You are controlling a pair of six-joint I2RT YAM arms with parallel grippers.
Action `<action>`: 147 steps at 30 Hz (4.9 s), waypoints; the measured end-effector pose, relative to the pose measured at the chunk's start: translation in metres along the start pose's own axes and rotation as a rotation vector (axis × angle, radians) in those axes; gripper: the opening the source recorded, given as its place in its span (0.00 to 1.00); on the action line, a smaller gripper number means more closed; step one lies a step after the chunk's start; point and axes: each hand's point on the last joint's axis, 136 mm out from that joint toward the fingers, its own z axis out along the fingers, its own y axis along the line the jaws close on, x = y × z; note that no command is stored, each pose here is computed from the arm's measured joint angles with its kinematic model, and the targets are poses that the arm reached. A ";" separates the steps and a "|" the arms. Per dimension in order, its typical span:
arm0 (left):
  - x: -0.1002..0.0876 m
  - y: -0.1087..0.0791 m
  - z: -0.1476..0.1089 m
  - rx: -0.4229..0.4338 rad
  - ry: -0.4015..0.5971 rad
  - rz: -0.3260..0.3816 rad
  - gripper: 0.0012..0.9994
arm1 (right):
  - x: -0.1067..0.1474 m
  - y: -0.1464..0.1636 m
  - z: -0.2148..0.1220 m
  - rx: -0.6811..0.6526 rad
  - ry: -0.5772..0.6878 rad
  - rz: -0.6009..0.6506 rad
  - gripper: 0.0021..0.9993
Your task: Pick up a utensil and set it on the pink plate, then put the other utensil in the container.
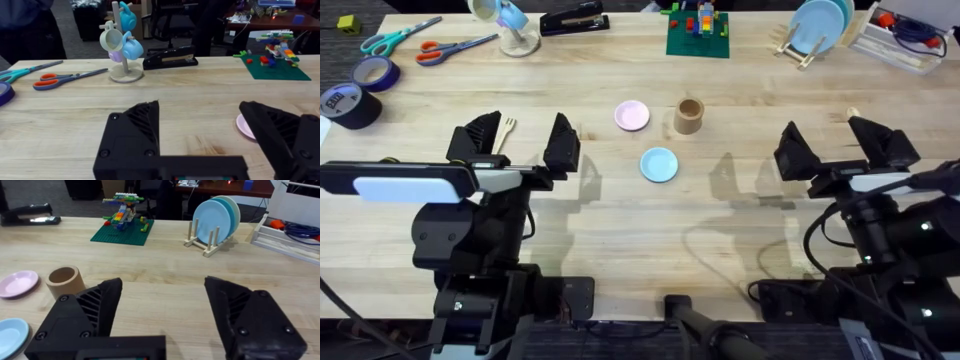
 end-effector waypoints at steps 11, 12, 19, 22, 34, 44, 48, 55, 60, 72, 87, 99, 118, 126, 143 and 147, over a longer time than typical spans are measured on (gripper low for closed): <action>0.000 0.000 0.000 0.000 0.000 0.003 0.98 | 0.001 0.000 0.000 0.000 0.003 0.000 1.00; 0.000 0.000 0.000 0.000 0.000 0.003 0.98 | 0.001 0.000 0.000 0.000 0.003 0.000 1.00; 0.001 0.000 0.000 0.000 0.006 0.007 0.98 | 0.000 0.000 0.000 0.000 0.001 -0.004 0.99; 0.001 0.000 0.000 0.000 0.006 0.008 0.98 | 0.000 0.000 0.000 0.000 0.001 -0.021 0.99; -0.036 0.000 -0.023 -0.003 0.082 0.011 0.98 | -0.036 0.001 -0.012 -0.002 -0.032 -0.046 1.00; -0.084 0.000 -0.061 -0.003 0.208 0.012 0.98 | -0.069 0.002 -0.035 -0.007 0.145 -0.038 0.99; -0.101 0.000 -0.065 -0.002 0.306 0.012 0.98 | -0.091 0.001 -0.037 -0.010 0.222 -0.035 0.99; -0.127 0.000 -0.056 -0.001 0.478 0.011 0.98 | -0.126 0.001 -0.027 -0.014 0.376 -0.027 0.99; -0.140 0.000 -0.045 -0.001 0.587 0.011 0.98 | -0.134 0.000 -0.022 -0.019 0.534 -0.019 1.00; -0.163 -0.002 -0.019 0.011 0.795 0.005 0.98 | -0.135 0.000 -0.013 -0.028 0.857 -0.002 1.00; -0.158 0.007 -0.017 -0.034 1.000 0.027 0.98 | -0.129 -0.001 -0.003 -0.030 0.930 0.002 1.00; -0.157 0.013 -0.022 -0.065 1.019 0.045 0.99 | -0.130 -0.001 -0.003 -0.030 0.930 0.002 0.99; -0.150 0.019 -0.024 -0.052 1.069 0.102 0.99 | -0.129 -0.001 -0.003 -0.030 0.930 0.002 0.99; -0.118 0.032 -0.011 -0.070 1.114 0.112 0.99 | -0.129 -0.001 -0.003 -0.030 0.930 0.002 1.00; 0.007 0.079 0.012 -0.130 1.237 0.009 0.99 | -0.130 -0.001 -0.003 -0.030 0.930 0.002 1.00; 0.023 0.086 0.022 -0.102 1.271 0.028 0.99 | -0.129 -0.001 -0.003 -0.030 0.930 0.002 1.00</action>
